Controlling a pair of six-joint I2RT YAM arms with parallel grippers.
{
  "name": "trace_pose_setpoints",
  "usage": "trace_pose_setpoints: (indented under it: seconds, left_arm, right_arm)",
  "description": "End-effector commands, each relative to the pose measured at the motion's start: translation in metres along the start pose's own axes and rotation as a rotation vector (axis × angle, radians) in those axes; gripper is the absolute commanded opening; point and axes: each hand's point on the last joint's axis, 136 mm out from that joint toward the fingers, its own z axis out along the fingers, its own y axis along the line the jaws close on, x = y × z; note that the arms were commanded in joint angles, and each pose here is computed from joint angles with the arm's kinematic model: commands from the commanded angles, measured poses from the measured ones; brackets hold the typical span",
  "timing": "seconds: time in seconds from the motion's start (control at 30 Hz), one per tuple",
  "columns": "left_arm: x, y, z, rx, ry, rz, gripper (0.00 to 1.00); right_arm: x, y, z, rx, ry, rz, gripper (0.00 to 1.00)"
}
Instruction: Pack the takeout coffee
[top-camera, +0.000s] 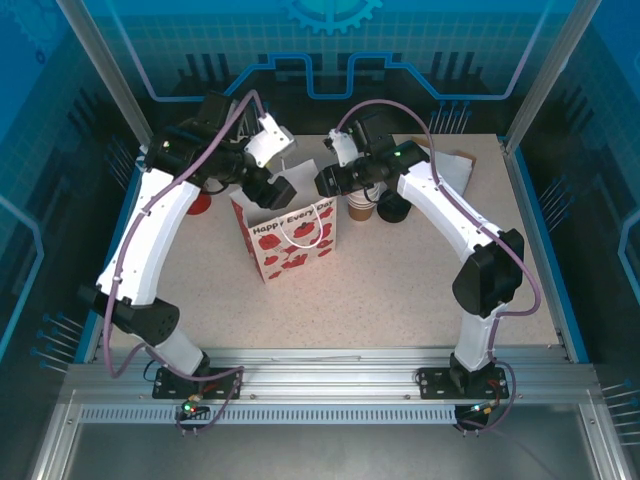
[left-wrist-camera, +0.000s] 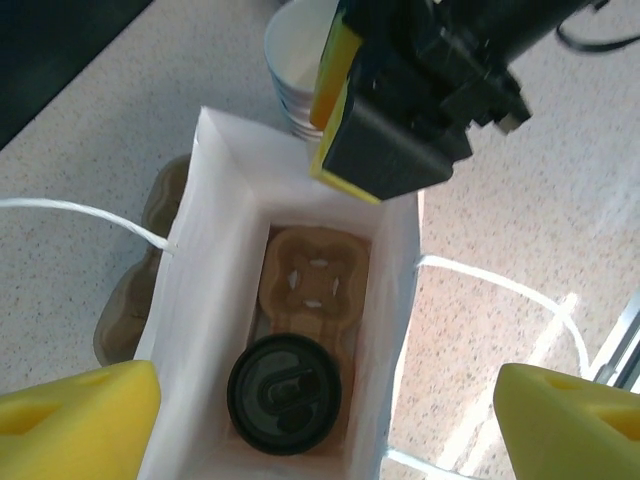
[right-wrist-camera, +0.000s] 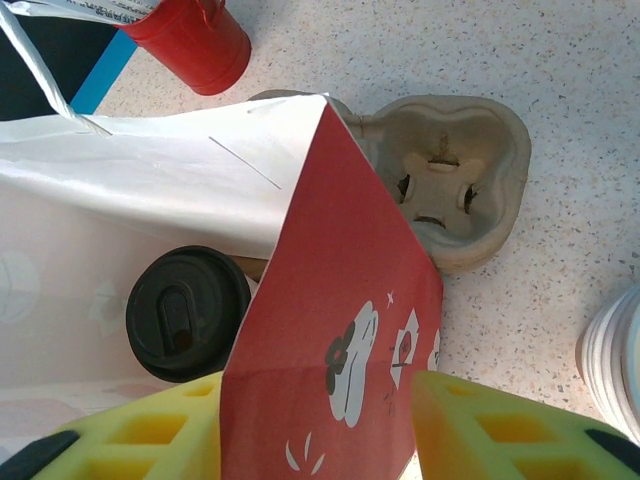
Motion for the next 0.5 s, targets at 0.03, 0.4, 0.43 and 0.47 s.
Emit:
trace_pose_setpoints:
  seconds: [0.03, 0.4, 0.43, 0.47]
  left_arm:
    - [-0.029, -0.015, -0.03, 0.032, -0.155, -0.049, 0.87]
    - [-0.054, -0.035, -0.06, 0.118, -0.381, -0.189, 0.86]
    - [-0.055, -0.035, -0.062, 0.119, -0.399, -0.203, 0.86]
    - [-0.056, -0.035, -0.064, 0.121, -0.413, -0.222, 0.86]
  right_arm:
    - [-0.001, 0.006, 0.002, -0.002, 0.014, 0.002, 0.51]
    - [-0.019, 0.014, -0.012, -0.006, -0.049, 0.003, 0.75]
    - [-0.021, 0.016, -0.014, -0.01, -0.06, 0.003, 0.77]
    - [-0.024, 0.017, -0.017, -0.015, -0.072, 0.004, 0.78]
